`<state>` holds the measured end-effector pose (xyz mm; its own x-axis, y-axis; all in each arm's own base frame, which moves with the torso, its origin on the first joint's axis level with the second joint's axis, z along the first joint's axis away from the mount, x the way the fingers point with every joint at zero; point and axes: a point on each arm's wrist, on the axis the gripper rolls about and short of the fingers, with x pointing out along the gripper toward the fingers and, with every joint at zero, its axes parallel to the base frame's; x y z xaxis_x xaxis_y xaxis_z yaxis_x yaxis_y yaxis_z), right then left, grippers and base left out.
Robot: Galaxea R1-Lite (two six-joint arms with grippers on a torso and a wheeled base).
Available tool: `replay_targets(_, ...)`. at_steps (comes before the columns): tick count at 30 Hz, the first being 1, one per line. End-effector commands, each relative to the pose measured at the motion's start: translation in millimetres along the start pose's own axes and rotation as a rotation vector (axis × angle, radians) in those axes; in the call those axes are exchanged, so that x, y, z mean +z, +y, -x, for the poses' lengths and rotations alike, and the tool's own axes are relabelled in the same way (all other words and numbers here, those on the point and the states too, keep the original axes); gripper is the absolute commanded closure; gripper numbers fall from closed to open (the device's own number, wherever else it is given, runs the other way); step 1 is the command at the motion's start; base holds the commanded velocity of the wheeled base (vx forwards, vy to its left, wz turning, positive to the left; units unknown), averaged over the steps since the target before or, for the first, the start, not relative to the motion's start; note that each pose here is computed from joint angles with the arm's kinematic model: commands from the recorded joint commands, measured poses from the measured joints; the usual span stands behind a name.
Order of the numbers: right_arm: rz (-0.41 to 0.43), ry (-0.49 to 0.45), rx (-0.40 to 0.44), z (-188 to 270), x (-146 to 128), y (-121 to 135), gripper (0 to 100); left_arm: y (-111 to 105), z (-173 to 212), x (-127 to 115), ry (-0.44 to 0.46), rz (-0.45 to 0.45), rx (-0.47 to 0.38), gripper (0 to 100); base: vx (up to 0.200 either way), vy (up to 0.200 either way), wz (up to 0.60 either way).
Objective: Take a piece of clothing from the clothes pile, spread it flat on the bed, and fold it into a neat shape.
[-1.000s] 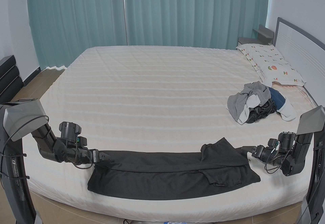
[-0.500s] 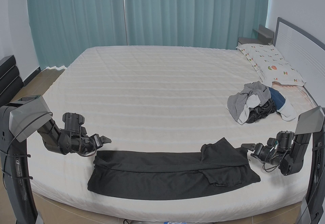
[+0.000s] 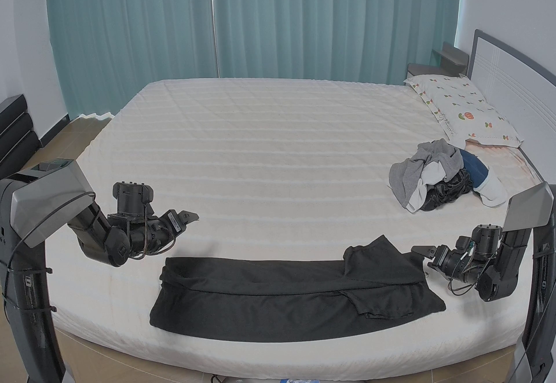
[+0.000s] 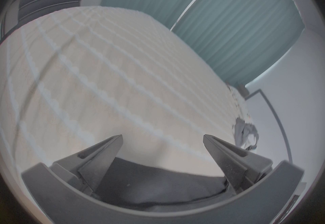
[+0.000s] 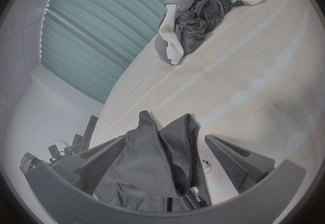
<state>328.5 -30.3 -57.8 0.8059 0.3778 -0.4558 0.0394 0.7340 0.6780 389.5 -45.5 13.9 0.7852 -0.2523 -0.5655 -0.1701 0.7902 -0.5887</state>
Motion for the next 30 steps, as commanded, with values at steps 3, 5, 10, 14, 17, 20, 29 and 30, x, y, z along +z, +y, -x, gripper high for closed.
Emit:
replay_targets(3, -0.002, 0.004, -0.002, -0.3, -1.8, -1.3, 0, -20.8, -0.4, -23.1, 0.019, -0.021, -0.025, 0, 0.000, 0.000, 0.00)
replay_targets(5, -0.004, 0.006, -0.003, -0.3, -2.5, -1.7, 0, -20.8, 0.3, -29.5, 0.040, -0.048, -0.019, 0, 0.000, 0.000, 0.00)
replay_targets(10, 0.002, 0.002, -0.001, -0.8, -2.7, -1.5, 0, -15.9, 4.6, -49.1, 0.139, -0.170, 0.032, 0, 0.000, 0.000, 0.00)
replay_targets(14, 0.002, 0.001, 0.000, -0.8, -3.0, -1.7, 0, -9.6, 12.0, -66.2, 0.267, -0.258, 0.103, 0, 0.000, 0.000, 0.00)
replay_targets(17, 0.002, 0.001, 0.000, -0.8, -3.0, -1.7, 0, -2.2, 19.3, -73.5, 0.355, -0.366, 0.182, 0, 0.000, 0.000, 0.00)
replay_targets(20, 0.002, 0.001, 0.000, -0.8, -3.0, -1.7, 0, -0.7, 20.5, -74.5, 0.369, -0.398, 0.206, 0, 0.000, 0.000, 0.00)
replay_targets(29, 0.019, -0.029, 0.005, 3.4, 1.9, 3.3, 0, 0.8, 26.6, -75.7, 0.373, -0.436, 0.232, 0, 0.000, 0.000, 0.00)
replay_targets(30, 0.025, -0.043, 0.009, 5.1, 3.9, 5.6, 0, 0.6, 26.9, -75.5, 0.374, -0.437, 0.232, 0, 0.000, 0.000, 0.00)
